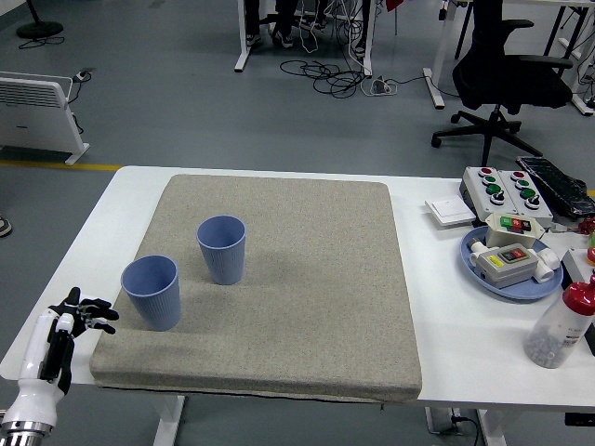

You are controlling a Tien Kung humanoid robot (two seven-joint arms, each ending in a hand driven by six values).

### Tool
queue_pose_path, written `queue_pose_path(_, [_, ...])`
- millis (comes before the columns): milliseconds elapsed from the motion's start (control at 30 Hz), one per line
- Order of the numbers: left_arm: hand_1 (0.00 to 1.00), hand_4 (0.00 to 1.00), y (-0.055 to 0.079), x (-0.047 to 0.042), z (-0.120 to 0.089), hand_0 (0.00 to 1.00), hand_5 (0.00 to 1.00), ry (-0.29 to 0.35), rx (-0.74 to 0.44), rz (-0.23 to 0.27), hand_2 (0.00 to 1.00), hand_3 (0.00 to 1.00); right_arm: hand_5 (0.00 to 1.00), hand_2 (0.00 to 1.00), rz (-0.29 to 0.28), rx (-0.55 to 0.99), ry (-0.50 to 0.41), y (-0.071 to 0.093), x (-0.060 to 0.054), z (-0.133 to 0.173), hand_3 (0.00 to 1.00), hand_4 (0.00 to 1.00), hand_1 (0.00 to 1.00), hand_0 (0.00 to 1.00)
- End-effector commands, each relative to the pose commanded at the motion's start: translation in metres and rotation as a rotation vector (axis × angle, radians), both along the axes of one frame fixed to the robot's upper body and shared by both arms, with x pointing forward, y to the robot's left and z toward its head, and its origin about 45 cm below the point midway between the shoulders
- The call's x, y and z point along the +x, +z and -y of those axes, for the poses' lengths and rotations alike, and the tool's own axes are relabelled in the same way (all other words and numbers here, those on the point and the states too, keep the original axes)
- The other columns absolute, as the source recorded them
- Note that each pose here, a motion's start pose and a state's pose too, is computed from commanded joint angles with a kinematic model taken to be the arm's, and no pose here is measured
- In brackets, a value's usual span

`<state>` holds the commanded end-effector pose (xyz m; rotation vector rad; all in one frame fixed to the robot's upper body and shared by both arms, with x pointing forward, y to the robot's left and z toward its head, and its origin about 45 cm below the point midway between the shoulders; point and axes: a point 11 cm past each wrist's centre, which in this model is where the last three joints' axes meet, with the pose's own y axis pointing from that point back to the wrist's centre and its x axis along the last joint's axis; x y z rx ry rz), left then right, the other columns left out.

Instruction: Push cup pick cup insert cup

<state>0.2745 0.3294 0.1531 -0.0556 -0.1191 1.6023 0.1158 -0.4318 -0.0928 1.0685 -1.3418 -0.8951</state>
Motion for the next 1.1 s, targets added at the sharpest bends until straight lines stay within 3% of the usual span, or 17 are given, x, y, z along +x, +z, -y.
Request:
queue_pose_path(100, [0.439,0.577,-0.003,0.0021,0.005,0.309,0.998,-0.015,0.002,-0.009,0.428,0.376,0.540,0.654,0.000,0.000,-0.001,0.000,0.000,0.000,0.581,0.095,0.655,0.721])
queue_pose_path(133, [0.465,0.569,-0.005,0.0035,0.008,0.364,0.998,-0.020,-0.006,-0.015,0.451,0.401,0.541,0.654,0.000,0.000,0.000,0.000,0.000,0.000,0.581,0.093,0.655,0.721])
queue_pose_path(300, [0.465,0.569,-0.010,0.0071,0.015,0.364,0.998,-0.045,-0.005,-0.037,0.451,0.401,0.541,0.654,0.000,0.001,-0.002,0.000,0.000,0.000,0.581,0.093,0.655,0.721])
queue_pose_path(333, [0.487,0.567,-0.012,0.0078,0.016,0.430,0.998,-0.050,0.001,-0.043,0.463,0.409,0.539,0.654,0.000,0.001,-0.003,0.000,0.000,0.000,0.581,0.093,0.656,0.721])
queue_pose_path(500, [0.487,0.567,-0.016,0.0130,0.015,0.430,0.998,-0.047,0.004,-0.058,0.463,0.409,0.539,0.654,-0.007,0.001,-0.003,-0.001,-0.003,-0.001,0.581,0.093,0.656,0.721])
queue_pose_path(533, [0.499,0.554,-0.017,0.0136,0.016,0.469,0.998,-0.047,0.004,-0.059,0.470,0.444,0.539,0.654,-0.008,0.001,-0.003,-0.001,-0.004,-0.001,0.581,0.092,0.655,0.721])
queue_pose_path(900, [0.523,0.544,-0.031,0.0233,0.020,0.489,0.998,-0.071,0.020,-0.113,0.480,0.450,0.537,0.654,-0.027,0.000,0.002,-0.003,-0.012,-0.001,0.581,0.091,0.655,0.721])
queue_pose_path(1100, [0.523,0.542,-0.027,0.0351,0.020,0.493,0.998,-0.079,0.033,-0.099,0.484,0.453,0.537,0.654,-0.021,0.003,-0.003,-0.003,-0.010,-0.001,0.581,0.091,0.655,0.721])
